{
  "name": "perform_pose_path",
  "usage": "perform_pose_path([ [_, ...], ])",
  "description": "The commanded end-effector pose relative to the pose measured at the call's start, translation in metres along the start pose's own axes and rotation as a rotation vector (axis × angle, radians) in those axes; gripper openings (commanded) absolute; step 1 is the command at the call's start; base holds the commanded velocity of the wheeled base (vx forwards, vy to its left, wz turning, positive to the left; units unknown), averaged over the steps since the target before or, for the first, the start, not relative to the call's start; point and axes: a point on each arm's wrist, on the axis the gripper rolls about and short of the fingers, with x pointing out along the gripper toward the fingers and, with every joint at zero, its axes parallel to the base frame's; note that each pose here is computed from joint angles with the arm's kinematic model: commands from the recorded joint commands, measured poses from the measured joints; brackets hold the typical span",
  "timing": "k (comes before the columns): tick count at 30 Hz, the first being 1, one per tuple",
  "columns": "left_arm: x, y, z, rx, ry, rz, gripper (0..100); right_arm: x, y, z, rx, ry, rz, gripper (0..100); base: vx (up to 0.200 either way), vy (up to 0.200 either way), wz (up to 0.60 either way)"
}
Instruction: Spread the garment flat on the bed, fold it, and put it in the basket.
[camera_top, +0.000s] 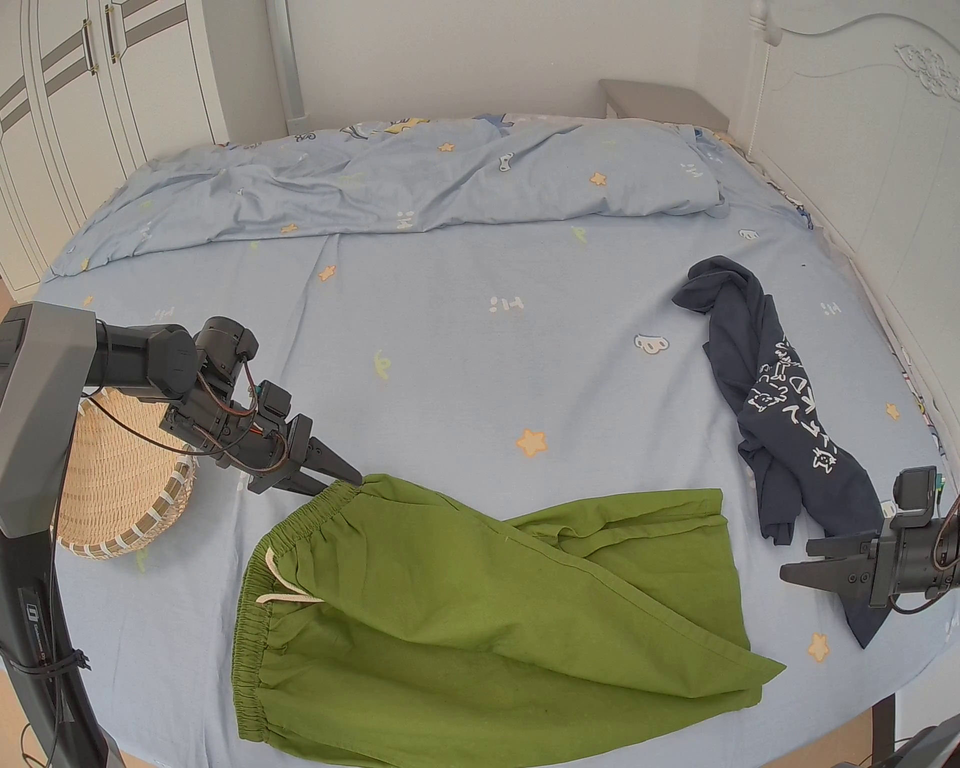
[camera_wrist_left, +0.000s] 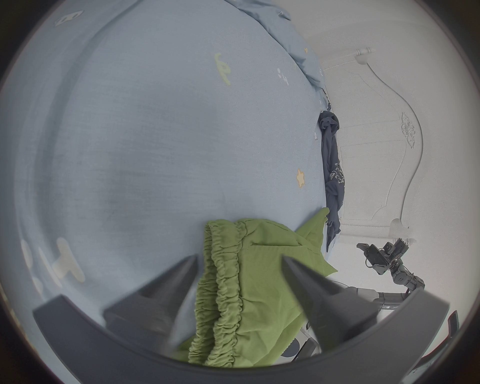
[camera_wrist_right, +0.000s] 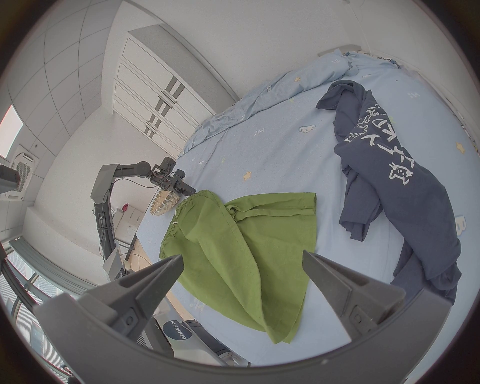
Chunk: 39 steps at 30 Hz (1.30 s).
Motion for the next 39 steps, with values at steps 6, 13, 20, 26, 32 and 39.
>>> perform_pose_path([
  [6, 0.006, -0.001, -0.002, 0.0, 0.018, -0.004, 0, 0.0, 0.0, 0.0, 0.0, 0.0, -0.001, 100, 0.0, 0.0, 0.0],
  [13, -0.003, -0.002, -0.003, -0.008, 0.003, -0.002, 0, 0.0, -0.001, 0.0, 0.001, 0.0, -0.003, 100, 0.0, 0.0, 0.0],
  [20, -0.059, -0.006, -0.005, -0.011, -0.116, 0.025, 0, 0.002, -0.003, -0.002, 0.015, 0.014, -0.004, 100, 0.0, 0.0, 0.0],
  [26, -0.062, -0.002, -0.007, -0.025, -0.119, 0.03, 0, 0.005, -0.007, -0.022, 0.07, 0.069, -0.013, 100, 0.0, 0.0, 0.0],
  [32, -0.057, -0.004, -0.01, -0.023, -0.105, 0.025, 0, 0.009, -0.011, -0.033, 0.12, 0.118, -0.016, 100, 0.0, 0.0, 0.0],
  [39, -0.051, -0.007, -0.011, -0.018, -0.09, 0.017, 0, 0.028, -0.026, -0.047, 0.2, 0.214, -0.013, 100, 0.0, 0.0, 0.0],
])
